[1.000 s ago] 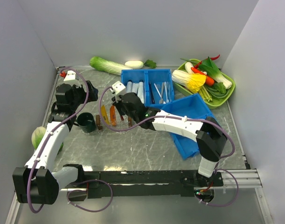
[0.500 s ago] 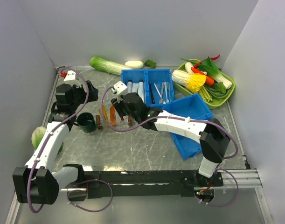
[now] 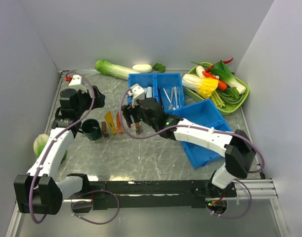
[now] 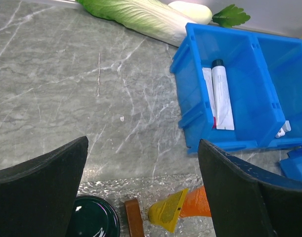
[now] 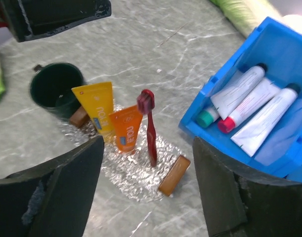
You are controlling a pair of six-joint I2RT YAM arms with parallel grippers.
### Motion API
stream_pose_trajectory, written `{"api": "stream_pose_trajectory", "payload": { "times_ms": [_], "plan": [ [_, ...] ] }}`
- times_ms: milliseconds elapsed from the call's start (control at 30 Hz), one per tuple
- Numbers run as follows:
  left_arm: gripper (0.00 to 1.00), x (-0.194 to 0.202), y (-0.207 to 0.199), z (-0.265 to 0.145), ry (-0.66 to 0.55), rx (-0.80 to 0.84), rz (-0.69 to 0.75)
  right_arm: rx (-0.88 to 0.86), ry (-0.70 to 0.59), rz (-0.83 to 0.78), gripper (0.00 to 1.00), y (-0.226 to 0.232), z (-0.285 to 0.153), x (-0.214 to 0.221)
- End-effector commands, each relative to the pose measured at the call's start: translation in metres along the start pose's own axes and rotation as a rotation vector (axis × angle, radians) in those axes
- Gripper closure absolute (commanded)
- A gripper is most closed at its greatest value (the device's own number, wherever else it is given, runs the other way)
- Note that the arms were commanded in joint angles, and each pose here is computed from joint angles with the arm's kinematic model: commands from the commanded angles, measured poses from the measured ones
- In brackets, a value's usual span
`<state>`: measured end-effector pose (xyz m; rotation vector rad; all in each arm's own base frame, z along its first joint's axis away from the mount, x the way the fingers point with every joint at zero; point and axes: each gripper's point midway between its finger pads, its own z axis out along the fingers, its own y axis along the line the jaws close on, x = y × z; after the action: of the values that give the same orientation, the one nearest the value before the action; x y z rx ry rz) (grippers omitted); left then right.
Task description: Prepare toiletry sets of a toothbrush and toothpaste on the tray
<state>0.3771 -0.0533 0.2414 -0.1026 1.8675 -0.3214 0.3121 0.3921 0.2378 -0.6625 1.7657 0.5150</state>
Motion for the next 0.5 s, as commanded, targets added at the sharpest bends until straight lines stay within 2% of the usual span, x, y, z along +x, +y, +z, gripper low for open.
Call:
{"api": "stream_pose_trajectory", "payload": {
  "times_ms": [0,267,467],
  "plan": [
    [0.04,-0.008,-0.008,0.001,-0.013,0.031,-0.004,-0.039,-0.032,0.189,0.30,-0.020,-0.013,-0.014],
    [0.04,-0.005,-0.008,0.002,-0.003,0.037,-0.004,-0.045,0.113,0.378,0.60,-0.041,0.006,0.040],
    [0.04,-0.006,-0.009,0.002,-0.001,0.039,-0.003,0.008,0.164,0.417,0.70,-0.050,0.018,0.069]
  ]
}}
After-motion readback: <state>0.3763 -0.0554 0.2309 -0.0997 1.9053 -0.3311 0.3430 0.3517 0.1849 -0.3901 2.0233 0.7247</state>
